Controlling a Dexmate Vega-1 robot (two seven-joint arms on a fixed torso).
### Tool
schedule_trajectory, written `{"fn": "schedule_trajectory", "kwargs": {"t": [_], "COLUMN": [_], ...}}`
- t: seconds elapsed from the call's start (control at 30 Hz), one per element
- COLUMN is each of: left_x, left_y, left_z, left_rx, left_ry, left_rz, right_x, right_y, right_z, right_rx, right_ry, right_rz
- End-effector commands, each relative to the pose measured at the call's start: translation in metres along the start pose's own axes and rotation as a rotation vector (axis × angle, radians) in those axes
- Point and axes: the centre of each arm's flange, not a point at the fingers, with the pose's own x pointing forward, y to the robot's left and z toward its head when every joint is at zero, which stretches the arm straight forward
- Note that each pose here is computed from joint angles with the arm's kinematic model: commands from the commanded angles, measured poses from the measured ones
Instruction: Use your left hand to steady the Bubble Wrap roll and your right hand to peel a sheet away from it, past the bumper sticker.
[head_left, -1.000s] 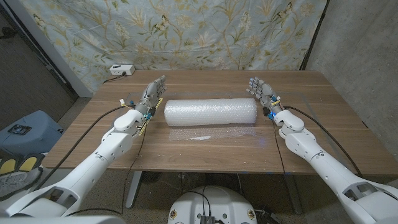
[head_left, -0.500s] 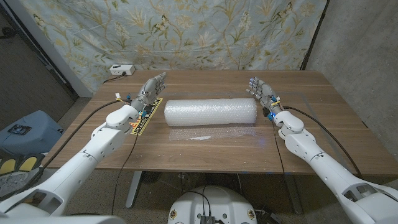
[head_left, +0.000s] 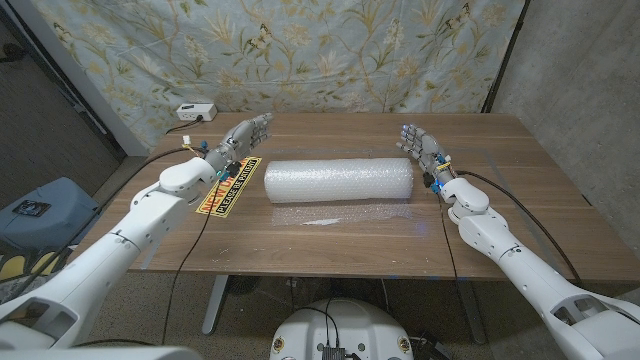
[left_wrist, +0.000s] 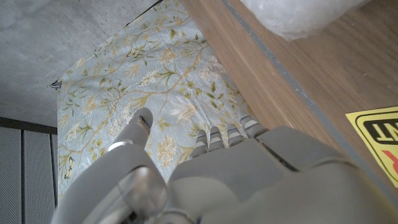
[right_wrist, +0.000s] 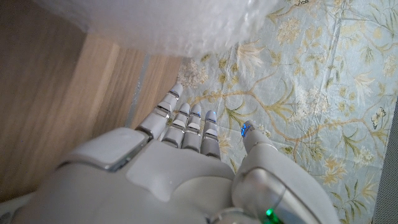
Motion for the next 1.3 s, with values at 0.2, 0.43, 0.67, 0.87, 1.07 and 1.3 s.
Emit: {"fn": "schedule_trajectory", "kwargs": {"t": [0.2,0.43,0.67,0.87,1.07,1.3], "left_x": [0.034,0.049,0.057,0.050,0.042,0.038], "left_y": [-0.010,-0.021,-0.028,-0.032,-0.034,-0.042], "left_z": [0.070,0.079,0.091,0.102,0.107,0.110], "left_rx": [0.199,0.241,0.289,0.335,0.358,0.384], "left_ry": [-0.011,-0.009,0.013,0.043,0.074,0.129], "left_rz": [-0.153,-0.231,-0.288,-0.320,-0.341,-0.362], "right_x": [0.004,0.007,0.009,0.012,0.014,0.015], "right_y": [-0.009,-0.017,-0.022,-0.027,-0.029,-0.033], "right_z": [0.003,0.006,0.007,0.007,0.009,0.012], "right_rx": [0.003,-0.005,-0.004,-0.017,-0.028,-0.040], "right_ry": [-0.028,-0.043,-0.044,-0.042,-0.047,-0.051], "right_rz": [-0.004,-0.011,-0.017,-0.019,-0.014,-0.009]}}
